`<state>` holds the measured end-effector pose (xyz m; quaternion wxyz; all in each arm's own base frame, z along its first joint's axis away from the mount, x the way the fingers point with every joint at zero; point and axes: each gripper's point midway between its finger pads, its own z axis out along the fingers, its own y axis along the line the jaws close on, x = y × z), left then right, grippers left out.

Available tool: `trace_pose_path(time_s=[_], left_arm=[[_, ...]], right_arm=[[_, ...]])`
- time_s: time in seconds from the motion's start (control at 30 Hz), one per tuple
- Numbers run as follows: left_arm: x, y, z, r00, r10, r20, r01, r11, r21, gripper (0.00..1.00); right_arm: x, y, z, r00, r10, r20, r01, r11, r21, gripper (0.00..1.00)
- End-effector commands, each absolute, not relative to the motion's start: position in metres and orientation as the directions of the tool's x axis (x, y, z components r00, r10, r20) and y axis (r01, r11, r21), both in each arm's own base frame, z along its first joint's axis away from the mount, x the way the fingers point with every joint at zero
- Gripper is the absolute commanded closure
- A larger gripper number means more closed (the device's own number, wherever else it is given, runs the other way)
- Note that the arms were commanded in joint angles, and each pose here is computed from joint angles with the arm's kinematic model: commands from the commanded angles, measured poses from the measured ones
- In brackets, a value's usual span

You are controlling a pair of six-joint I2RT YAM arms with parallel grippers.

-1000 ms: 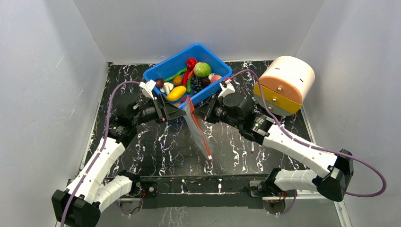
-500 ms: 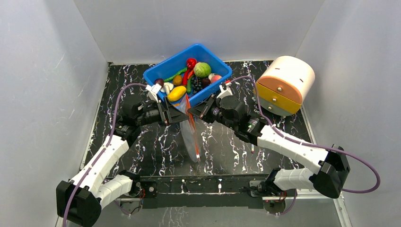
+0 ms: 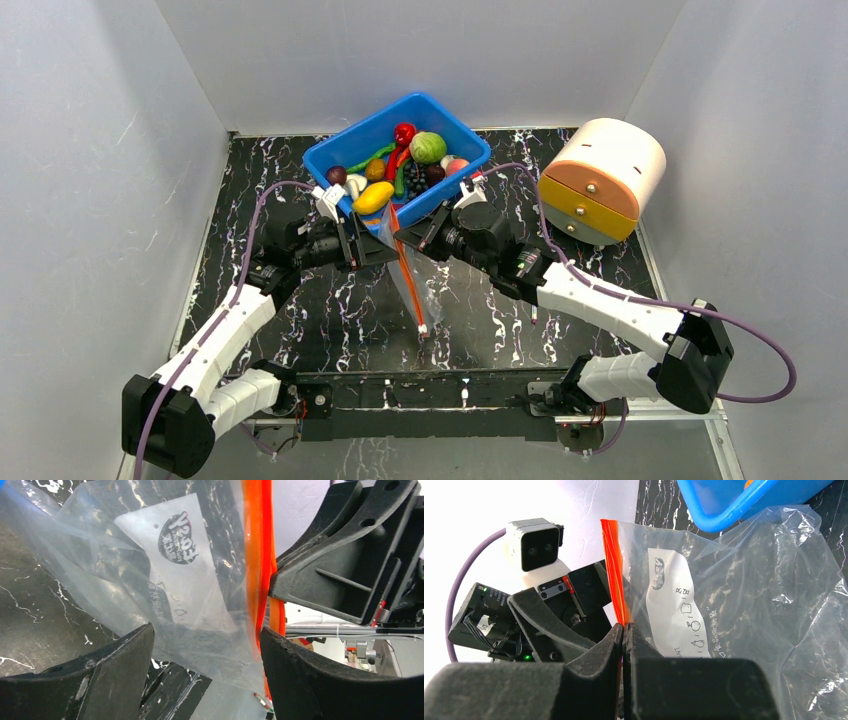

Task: Place the food in the zip-top bag and seal the zipper
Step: Open the zipper of the food storage bag.

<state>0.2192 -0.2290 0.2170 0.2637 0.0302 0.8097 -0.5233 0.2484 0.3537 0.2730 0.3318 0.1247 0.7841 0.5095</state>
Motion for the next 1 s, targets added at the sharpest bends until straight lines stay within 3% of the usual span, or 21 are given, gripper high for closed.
trace_pose_path(time_s=[0.0, 0.3, 0.6, 0.83, 0.97], left_arm=[[0.221, -0.227, 0.212, -0.851, -0.206, -0.482, 0.338, 0.488, -0.805, 0.26], [0.214, -0.237, 0.227, -0.866, -0.203, -0.457, 0.357, 0.388, -0.850, 0.20], [0.218, -0.237, 0.220, -0.874, -0.220, -0.434, 0.321, 0.409, -0.854, 0.20], [0.226, -0.232, 0.208, -0.880, -0.218, -0.421, 0.263, 0.514, -0.816, 0.41], [0.228, -0.227, 0.204, -0.886, -0.203, -0.417, 0.241, 0.567, -0.788, 0.74]], right_arm=[[0.249, 0.352, 0.283, -0.731, 0.557, -0.393, -0.154, 0.427, 0.891, 1.00], [0.252, 0.354, 0.281, -0.729, 0.563, -0.388, -0.144, 0.429, 0.892, 1.00], [0.254, 0.358, 0.287, -0.726, 0.566, -0.390, -0.153, 0.421, 0.894, 1.00], [0.257, 0.357, 0.277, -0.722, 0.567, -0.396, -0.134, 0.446, 0.885, 1.00], [0.260, 0.355, 0.274, -0.716, 0.534, -0.450, -0.153, 0.508, 0.847, 1.00]])
